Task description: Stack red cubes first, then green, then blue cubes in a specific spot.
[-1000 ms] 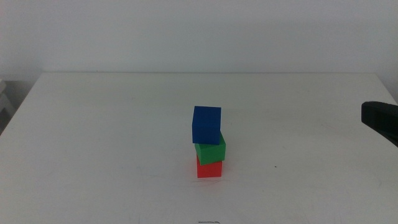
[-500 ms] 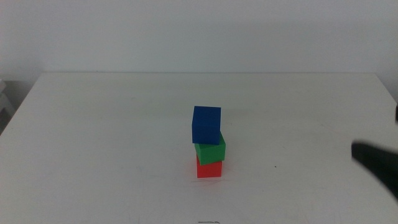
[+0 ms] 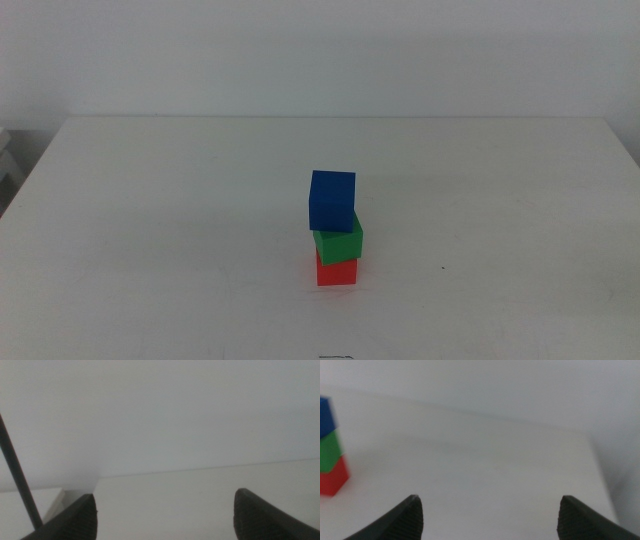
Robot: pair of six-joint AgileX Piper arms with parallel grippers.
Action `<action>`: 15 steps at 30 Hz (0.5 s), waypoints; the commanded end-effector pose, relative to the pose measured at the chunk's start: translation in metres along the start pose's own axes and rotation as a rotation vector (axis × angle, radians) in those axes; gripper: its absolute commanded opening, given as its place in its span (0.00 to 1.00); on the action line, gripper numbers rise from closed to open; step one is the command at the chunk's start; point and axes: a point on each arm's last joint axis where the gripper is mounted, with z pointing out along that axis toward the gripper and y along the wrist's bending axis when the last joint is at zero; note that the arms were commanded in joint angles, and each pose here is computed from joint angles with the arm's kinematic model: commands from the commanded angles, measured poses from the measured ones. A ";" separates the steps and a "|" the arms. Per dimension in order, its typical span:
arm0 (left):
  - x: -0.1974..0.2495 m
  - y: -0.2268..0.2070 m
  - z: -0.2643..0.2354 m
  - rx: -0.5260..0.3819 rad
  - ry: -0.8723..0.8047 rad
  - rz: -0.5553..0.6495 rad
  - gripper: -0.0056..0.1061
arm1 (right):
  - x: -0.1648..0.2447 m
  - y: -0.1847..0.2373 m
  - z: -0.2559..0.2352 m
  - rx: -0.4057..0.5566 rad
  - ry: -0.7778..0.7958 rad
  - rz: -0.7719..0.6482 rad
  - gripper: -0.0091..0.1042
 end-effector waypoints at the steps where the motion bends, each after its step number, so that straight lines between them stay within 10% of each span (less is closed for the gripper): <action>1: 0.002 -0.002 -0.001 0.010 -0.120 -0.032 0.89 | -0.007 -0.005 -0.010 0.087 -0.158 -0.021 0.73; 15: 0.087 -0.009 0.002 0.024 -0.082 -0.068 0.89 | 0.063 -0.003 0.005 0.195 -0.194 -0.004 0.73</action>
